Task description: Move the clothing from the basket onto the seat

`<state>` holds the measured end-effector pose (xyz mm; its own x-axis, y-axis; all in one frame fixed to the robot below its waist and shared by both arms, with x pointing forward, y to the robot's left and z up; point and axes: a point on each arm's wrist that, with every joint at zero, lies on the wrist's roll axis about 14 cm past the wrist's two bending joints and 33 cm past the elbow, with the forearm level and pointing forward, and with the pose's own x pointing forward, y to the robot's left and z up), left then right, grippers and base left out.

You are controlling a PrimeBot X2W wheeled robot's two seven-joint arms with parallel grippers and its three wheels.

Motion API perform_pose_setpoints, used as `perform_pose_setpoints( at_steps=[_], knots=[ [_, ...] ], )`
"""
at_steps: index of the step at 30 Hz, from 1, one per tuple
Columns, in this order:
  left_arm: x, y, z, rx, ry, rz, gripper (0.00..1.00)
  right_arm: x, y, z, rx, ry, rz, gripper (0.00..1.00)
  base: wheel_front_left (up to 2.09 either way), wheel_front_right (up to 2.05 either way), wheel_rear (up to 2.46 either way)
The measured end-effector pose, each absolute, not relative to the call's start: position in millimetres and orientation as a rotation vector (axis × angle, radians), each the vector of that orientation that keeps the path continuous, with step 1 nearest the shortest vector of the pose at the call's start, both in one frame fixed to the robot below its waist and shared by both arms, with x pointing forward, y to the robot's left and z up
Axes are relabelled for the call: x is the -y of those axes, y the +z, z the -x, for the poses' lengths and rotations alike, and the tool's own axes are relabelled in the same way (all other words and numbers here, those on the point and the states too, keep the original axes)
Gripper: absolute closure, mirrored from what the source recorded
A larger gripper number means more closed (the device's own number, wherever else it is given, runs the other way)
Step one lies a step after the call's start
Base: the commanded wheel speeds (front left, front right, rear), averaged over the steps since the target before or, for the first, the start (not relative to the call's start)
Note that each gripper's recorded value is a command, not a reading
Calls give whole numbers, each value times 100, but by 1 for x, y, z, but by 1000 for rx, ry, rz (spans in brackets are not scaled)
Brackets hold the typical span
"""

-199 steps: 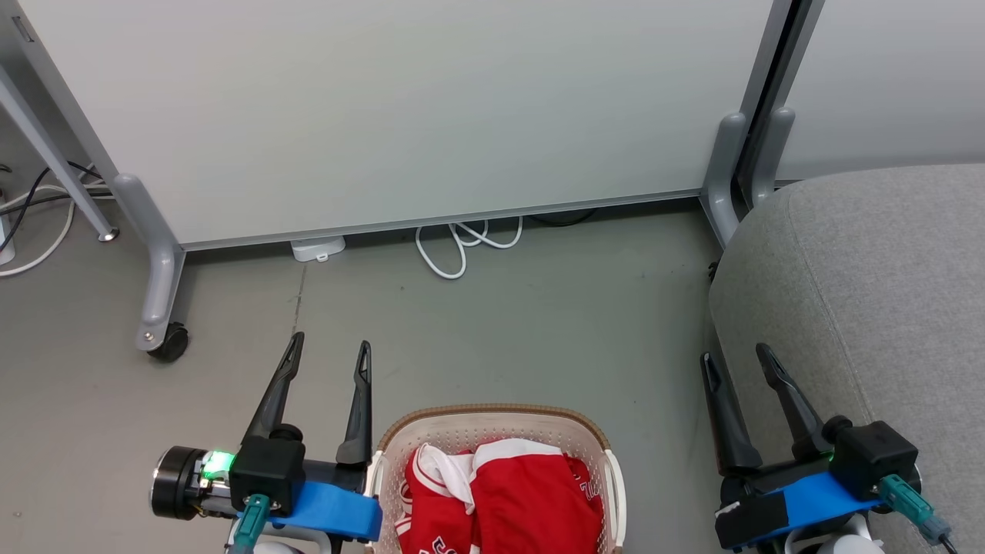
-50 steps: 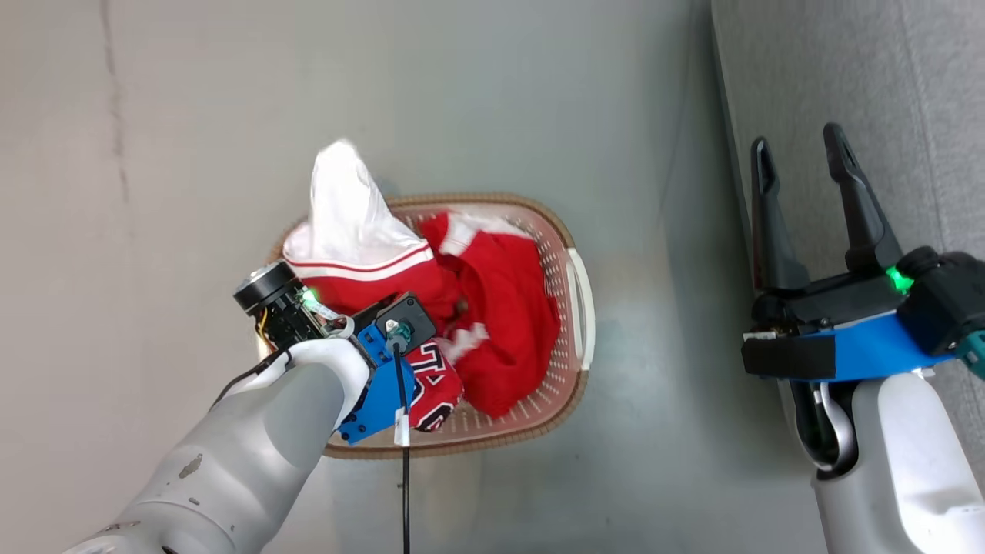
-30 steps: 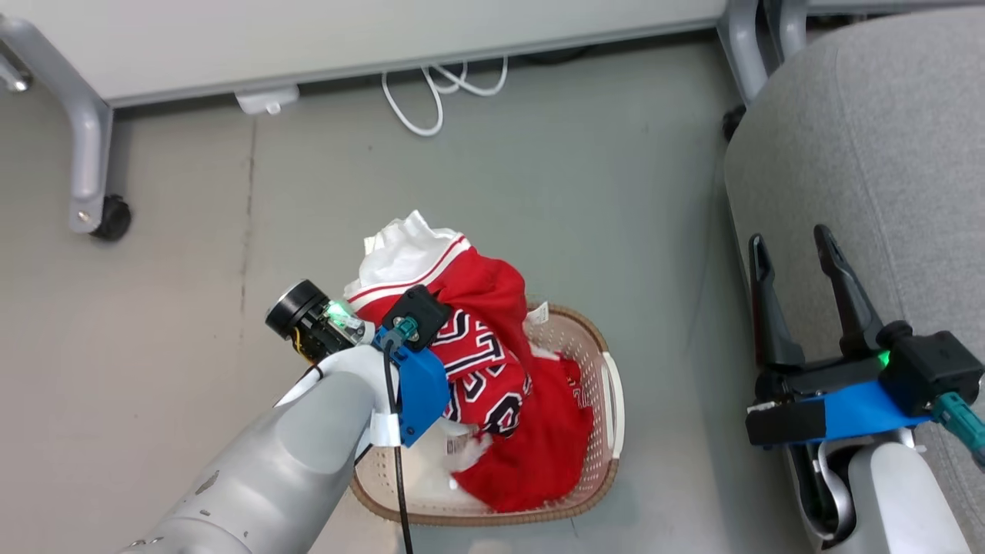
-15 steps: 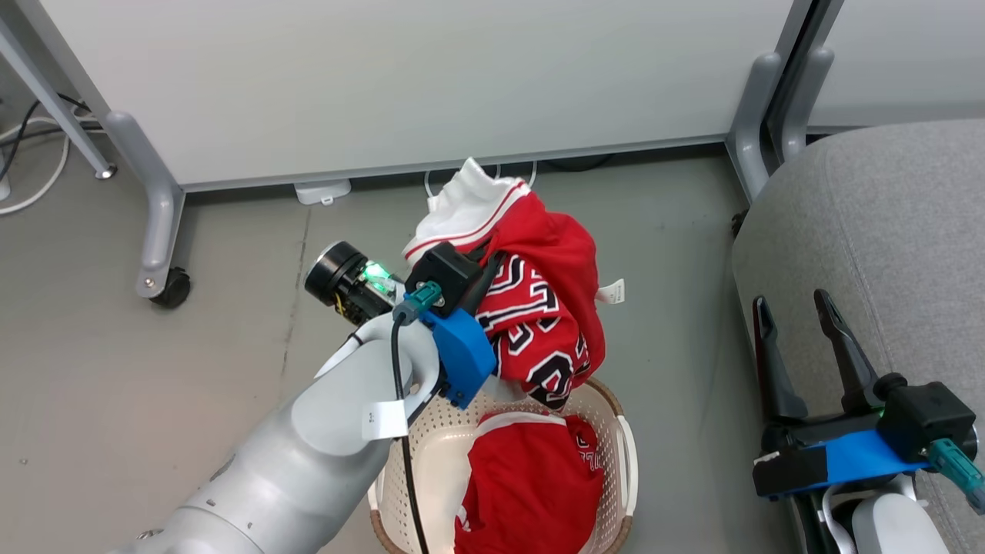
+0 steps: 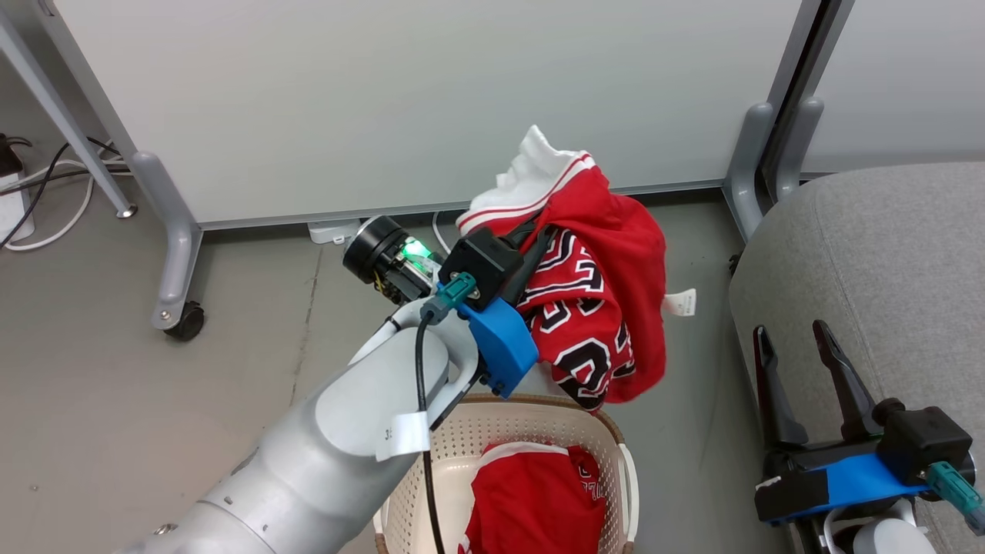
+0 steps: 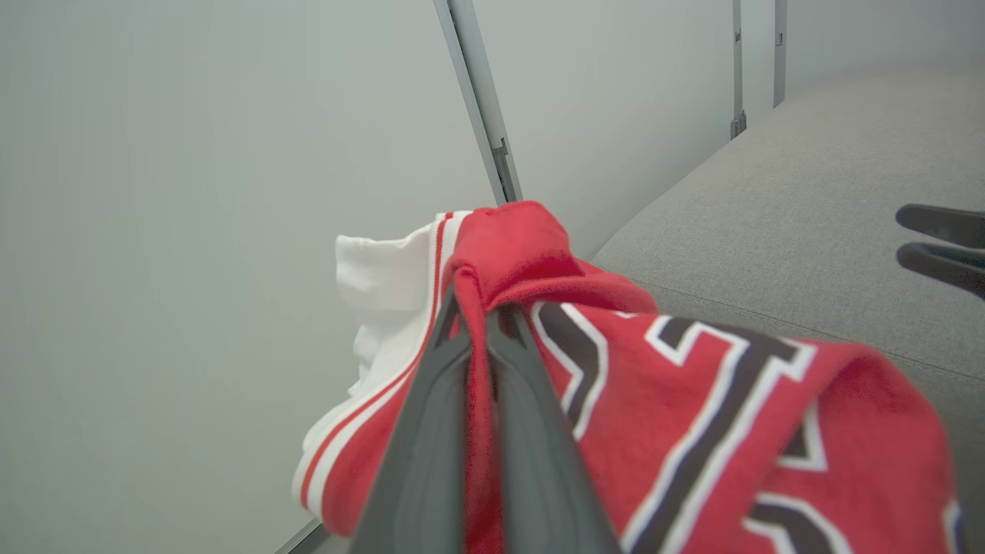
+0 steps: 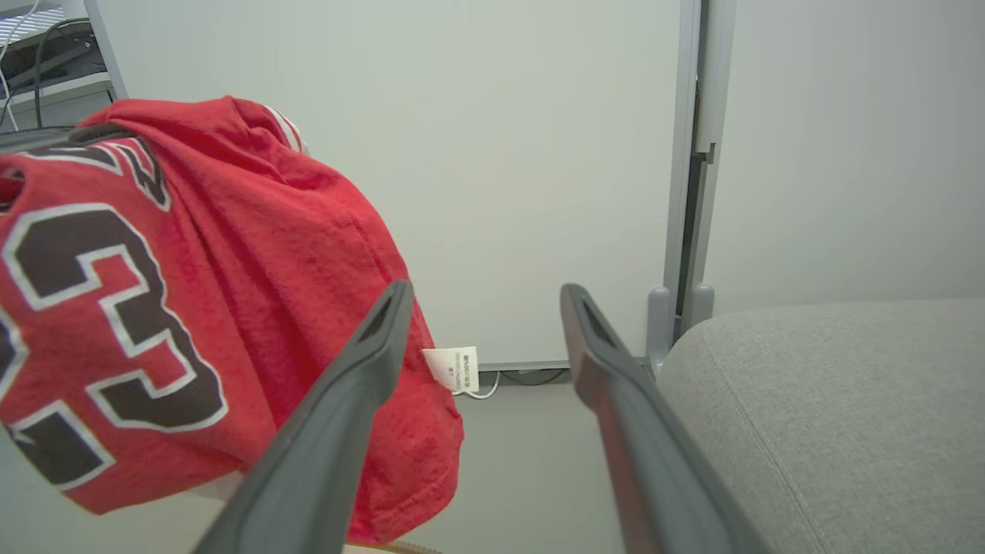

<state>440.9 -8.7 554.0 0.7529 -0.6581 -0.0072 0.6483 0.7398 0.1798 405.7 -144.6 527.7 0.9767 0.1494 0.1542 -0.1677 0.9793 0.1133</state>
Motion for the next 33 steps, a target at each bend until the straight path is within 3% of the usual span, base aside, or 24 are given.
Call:
perform_pose_setpoints(
  at_steps=[16, 33],
  knots=[
    [15, 571, -431, 104, -737, -185, 100, 139, 537, -398, 170, 178, -125, 0, 0, 0, 0],
    [14, 563, -430, 80, -735, -182, 100, 64, 587, -394, 304, 414, -170, 0, 0, 0, 0]
  ],
)
